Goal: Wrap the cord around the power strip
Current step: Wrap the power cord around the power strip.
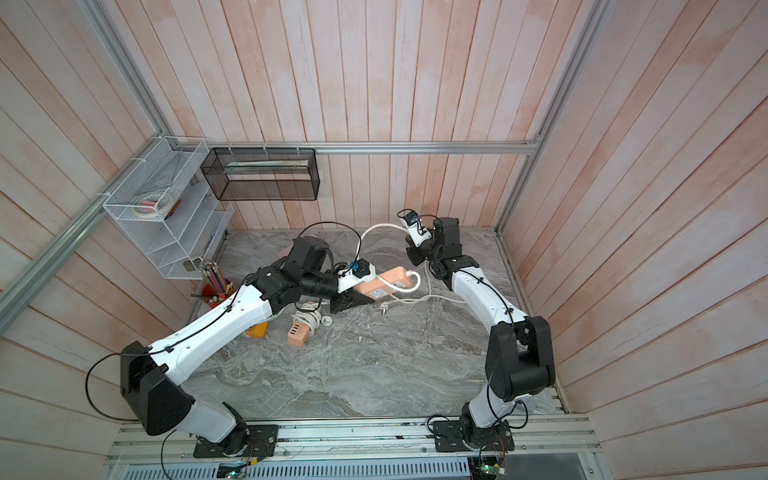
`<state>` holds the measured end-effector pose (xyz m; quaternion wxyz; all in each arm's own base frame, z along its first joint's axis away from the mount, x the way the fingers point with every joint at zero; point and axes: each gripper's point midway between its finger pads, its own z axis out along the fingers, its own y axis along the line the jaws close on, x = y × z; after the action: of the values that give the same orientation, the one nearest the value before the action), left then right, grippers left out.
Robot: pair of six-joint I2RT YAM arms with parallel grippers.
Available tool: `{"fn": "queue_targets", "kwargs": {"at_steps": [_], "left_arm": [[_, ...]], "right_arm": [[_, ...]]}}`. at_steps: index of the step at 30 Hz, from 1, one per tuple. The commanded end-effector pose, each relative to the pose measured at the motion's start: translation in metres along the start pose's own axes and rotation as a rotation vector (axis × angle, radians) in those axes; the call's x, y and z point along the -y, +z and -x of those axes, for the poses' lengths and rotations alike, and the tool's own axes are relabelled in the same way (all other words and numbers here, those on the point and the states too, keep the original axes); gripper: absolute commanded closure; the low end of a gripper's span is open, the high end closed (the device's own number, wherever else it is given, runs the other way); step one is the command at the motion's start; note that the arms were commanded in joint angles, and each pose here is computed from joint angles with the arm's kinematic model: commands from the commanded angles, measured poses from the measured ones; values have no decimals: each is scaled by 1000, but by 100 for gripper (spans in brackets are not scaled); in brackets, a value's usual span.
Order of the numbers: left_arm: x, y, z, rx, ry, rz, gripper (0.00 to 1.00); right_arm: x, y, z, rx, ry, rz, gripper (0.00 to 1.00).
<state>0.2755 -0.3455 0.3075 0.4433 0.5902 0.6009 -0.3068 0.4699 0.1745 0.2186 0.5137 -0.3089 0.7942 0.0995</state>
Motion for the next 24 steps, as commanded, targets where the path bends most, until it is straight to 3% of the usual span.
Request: {"fn": "queue_targets", "kwargs": {"at_steps": [1, 6, 9, 12, 15, 18, 21, 24], "left_arm": [[-58, -33, 41, 123, -20, 238, 100], [-135, -73, -11, -20, -187, 499, 100], [-183, -103, -54, -89, -357, 682, 100], [-207, -109, -100, -256, -392, 790, 100], [-214, -101, -144, -422, -418, 803, 100], [-208, -83, -173, -495, -445, 748, 100], [-190, -57, -180, -539, -383, 644, 100], [-152, -21, -171, -550, -267, 457, 100]], "right_arm": [[-3, 11, -39, -79, 104, -35, 100], [-10, -8, -66, -141, 84, -122, 100], [-28, -21, -65, -153, -12, -156, 100], [-49, -33, -53, -147, -154, -197, 100], [-56, -55, -22, -79, -267, -274, 100], [-80, -88, 33, 125, -375, -245, 100], [-101, -116, 86, 297, -419, -176, 100], [-110, -120, 116, 327, -454, -108, 100]]}}
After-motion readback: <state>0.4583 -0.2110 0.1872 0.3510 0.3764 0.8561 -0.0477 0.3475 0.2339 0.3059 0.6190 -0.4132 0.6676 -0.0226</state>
